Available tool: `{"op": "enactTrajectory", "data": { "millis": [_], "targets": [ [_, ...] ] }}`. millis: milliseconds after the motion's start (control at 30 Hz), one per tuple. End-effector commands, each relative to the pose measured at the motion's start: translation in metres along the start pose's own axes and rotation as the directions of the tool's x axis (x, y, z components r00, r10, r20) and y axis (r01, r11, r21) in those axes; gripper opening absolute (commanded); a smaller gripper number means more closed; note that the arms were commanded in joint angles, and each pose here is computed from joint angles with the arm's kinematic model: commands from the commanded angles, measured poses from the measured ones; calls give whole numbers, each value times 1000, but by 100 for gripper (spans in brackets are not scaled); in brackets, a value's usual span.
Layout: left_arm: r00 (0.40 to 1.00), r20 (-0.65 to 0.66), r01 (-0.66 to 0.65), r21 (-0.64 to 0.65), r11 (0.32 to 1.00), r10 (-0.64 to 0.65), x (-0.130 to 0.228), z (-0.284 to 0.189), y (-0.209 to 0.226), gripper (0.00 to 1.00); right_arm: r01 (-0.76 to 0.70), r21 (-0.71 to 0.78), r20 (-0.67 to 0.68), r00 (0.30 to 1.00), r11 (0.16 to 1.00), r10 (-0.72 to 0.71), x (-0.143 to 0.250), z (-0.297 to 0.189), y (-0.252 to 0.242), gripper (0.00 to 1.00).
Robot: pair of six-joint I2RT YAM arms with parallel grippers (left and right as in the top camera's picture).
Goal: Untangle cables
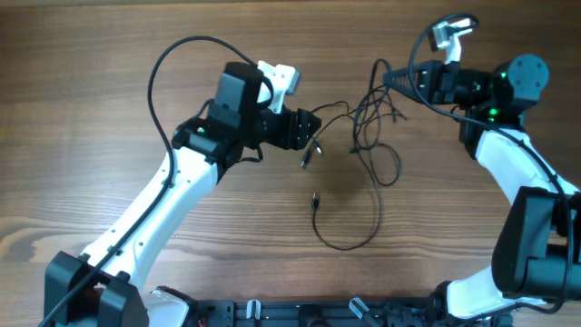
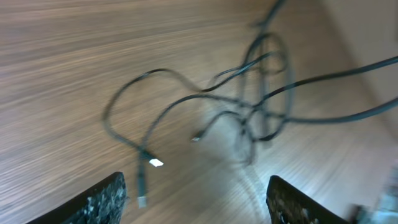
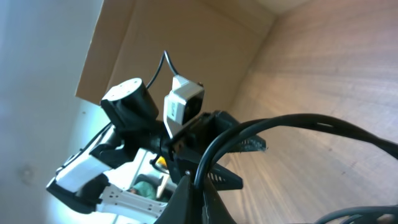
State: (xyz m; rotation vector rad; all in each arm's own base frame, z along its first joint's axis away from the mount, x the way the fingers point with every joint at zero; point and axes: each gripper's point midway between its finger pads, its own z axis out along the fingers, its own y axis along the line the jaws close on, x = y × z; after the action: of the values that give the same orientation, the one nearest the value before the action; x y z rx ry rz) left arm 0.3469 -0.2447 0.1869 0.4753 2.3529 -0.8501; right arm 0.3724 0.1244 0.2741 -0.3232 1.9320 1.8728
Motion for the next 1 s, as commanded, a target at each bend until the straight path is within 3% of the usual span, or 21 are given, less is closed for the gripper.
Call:
{"op": "enactTrajectory", "data": {
  "millis": [0, 133, 233, 333, 400, 600, 767, 900, 967],
  "targets": [
    [1000, -6, 25, 159, 987, -24, -4, -12, -25, 72, -105, -17, -66, 992, 994, 104, 11, 11, 2, 4],
    [999, -19, 34, 147, 989, -31, -1, -11, -23, 72, -394, 29, 21, 919, 919, 393, 13, 31, -33, 5],
    [998, -41, 48, 141, 989, -43, 5, -11, -22, 72, -542, 206, 151, 840, 815, 520, 40, 46, -91, 5],
    [995, -81, 62, 127, 990, -52, 15, -11, -19, 82, -535, 375, 168, 842, 757, 512, 72, 56, -119, 5],
    [995, -94, 27, 128, 991, -15, 20, -8, -18, 82, -518, 413, 133, 848, 749, 512, 86, 67, -115, 5],
    [982, -132, -107, 186, 977, 132, 37, 7, -41, 81, -440, 361, 103, 895, 822, 434, 69, 82, -60, 5],
    [976, -135, -151, 147, 978, 171, 41, 14, -47, 80, -414, 230, 24, 907, 881, 420, 61, 91, -22, 4],
    [977, -109, -168, 115, 979, 181, 34, 16, -43, 70, -426, 186, -27, 898, 885, 438, 65, 94, -10, 5],
    [978, -77, -185, 104, 977, 193, 26, 17, -42, 53, -430, 174, -42, 896, 886, 443, 66, 95, -7, 5]
  ]
}}
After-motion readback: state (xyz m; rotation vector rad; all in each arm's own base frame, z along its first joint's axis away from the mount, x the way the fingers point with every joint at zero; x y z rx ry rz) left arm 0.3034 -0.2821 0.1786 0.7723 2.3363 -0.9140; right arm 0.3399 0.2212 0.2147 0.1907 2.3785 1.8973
